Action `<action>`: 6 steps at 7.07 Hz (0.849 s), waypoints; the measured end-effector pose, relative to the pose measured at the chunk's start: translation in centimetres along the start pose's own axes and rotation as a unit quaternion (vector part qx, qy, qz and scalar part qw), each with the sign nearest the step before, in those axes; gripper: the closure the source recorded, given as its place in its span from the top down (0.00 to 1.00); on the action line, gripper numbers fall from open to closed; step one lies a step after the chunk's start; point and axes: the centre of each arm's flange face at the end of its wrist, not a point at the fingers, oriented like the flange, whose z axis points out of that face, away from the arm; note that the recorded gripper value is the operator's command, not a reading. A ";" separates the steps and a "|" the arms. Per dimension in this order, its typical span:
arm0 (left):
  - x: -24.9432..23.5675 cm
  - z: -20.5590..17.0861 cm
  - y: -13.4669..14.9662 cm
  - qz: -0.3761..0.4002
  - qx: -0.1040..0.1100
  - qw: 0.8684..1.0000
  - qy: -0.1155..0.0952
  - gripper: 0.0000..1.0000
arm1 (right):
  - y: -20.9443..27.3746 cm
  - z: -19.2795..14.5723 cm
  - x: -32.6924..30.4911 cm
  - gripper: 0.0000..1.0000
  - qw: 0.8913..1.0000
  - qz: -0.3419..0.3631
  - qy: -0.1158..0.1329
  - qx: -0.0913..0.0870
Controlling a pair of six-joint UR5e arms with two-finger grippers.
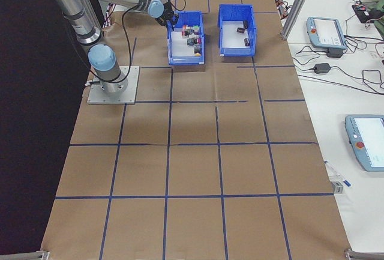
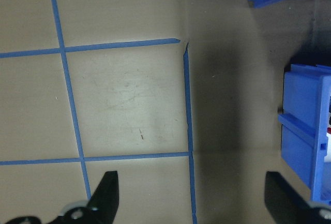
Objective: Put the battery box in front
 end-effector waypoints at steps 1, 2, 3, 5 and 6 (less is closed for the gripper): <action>0.0 0.2 -0.2 0.000 0.000 1.000 0.001 0.99 | 0.0 -0.2 0.1 1.00 1.000 0.001 0.002 0.003; 0.0 0.4 -0.6 0.000 -0.001 1.000 0.002 0.99 | 0.0 -0.9 0.5 1.00 1.000 0.003 0.007 0.006; 0.0 0.5 -1.0 0.000 -0.002 1.000 0.004 0.99 | 0.0 -2.1 1.4 1.00 1.000 0.008 0.007 0.005; 0.0 0.6 -1.2 0.000 -0.002 1.000 0.005 0.99 | 1.2 -6.0 5.3 1.00 0.999 0.035 -0.016 -0.011; 0.0 0.5 -1.2 0.000 -0.002 1.000 0.005 0.99 | 2.9 -7.1 7.6 1.00 0.998 0.065 -0.024 -0.010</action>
